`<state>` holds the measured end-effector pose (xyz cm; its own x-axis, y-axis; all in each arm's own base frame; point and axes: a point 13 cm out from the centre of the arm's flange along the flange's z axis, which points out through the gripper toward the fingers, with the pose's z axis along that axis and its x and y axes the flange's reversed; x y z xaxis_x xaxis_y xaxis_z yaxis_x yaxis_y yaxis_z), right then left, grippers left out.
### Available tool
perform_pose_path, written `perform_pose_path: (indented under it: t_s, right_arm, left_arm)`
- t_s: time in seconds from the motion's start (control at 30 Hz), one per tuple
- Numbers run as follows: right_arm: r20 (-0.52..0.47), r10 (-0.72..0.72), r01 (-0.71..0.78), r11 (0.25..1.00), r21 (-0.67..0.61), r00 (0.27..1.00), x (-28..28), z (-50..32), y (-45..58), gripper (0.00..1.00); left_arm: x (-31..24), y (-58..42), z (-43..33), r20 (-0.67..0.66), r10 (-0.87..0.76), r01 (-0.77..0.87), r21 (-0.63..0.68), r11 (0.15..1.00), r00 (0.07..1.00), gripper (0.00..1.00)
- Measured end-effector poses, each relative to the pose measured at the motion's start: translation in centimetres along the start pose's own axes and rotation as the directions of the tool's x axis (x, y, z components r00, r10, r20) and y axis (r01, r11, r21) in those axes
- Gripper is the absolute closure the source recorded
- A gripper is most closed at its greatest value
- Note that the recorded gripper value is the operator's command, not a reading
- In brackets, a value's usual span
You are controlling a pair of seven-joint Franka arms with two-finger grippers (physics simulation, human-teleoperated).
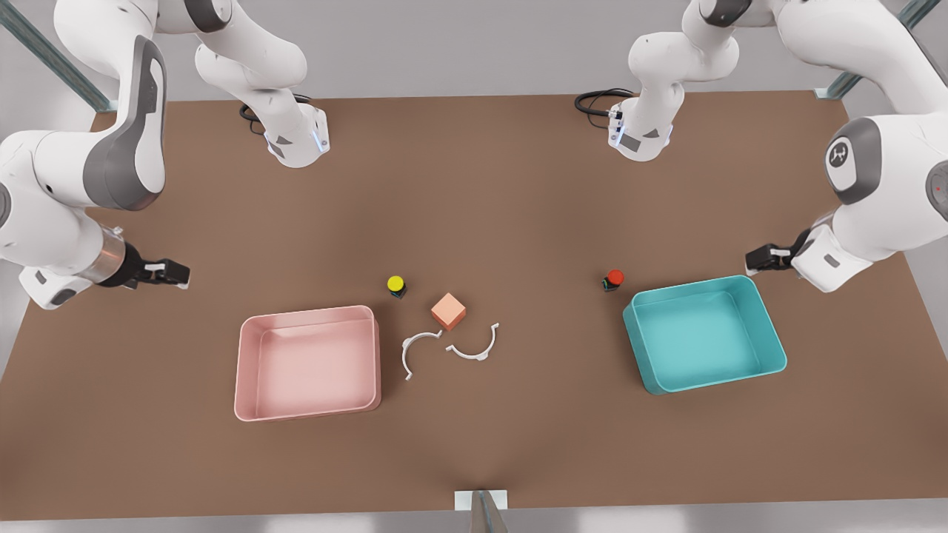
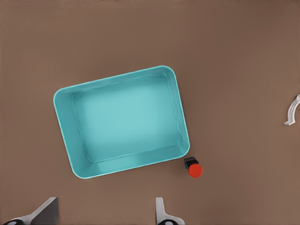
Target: Place the red button in the blue storage box with the left arm, and place the yellow button in the pink storage box with the right arm
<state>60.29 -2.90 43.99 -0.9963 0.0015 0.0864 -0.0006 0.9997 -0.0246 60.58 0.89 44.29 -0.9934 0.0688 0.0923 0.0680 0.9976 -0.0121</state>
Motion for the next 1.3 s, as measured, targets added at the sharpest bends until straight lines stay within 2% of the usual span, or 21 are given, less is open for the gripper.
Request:
perform_pose_path:
  t_s: [0.07, 0.23, 0.37, 0.53, 0.7, 1.0, 1.3]
  right_arm:
    - [0.015, -0.003, 0.003, 1.0, -0.008, 1.0, -0.3, -0.1, 0.2, 0.0]
    - [0.04, -0.047, 0.048, 0.999, -0.023, 0.998, -1.1, 0.1, 3.1, 0.0]
    - [0.017, -0.155, 0.156, 0.987, -0.049, 0.988, -1.3, 3.4, 10.7, 0.0]
    - [-0.016, -0.291, 0.29, 0.955, -0.059, 0.957, -0.7, 9.2, 24.1, 0.0]
    - [-0.071, -0.355, 0.354, 0.935, -0.031, 0.932, 2.9, 16.2, 34.5, 0.0]
    - [-0.142, -0.245, 0.248, 0.969, 0.002, 0.959, 9.5, 26.7, 37.0, 0.0]
    - [-0.081, -0.137, 0.137, 0.991, -0.007, 0.987, 10.1, 33.9, 37.4, 0.0]
  left_arm:
    - [-0.5, -0.5, 0.3, 0.01, 0.013, -0.013, -0.001, 1.0, 1.0, 0.0]
    - [-0.2, -11.4, 4.8, -0.048, 0.163, -0.162, 0.025, 0.986, 0.985, 0.0]
    - [6.1, -14.7, 13.8, -0.118, 0.166, -0.162, 0.044, 0.986, 0.979, 0.0]
    - [8.9, -15.8, 22.7, -0.041, 0.099, -0.097, 0.037, 0.995, 0.994, 0.0]
    - [9.0, -16.3, 26.9, 0.067, 0.027, -0.03, 0.039, 0.999, 0.997, 0.01]
    - [11.3, -16.6, 29.9, 0.112, -0.042, 0.037, 0.049, 0.998, 0.993, 0.0]
    - [11.1, -15.4, 35.9, 0.042, -0.141, 0.139, 0.041, 0.989, 0.989, 0.0]
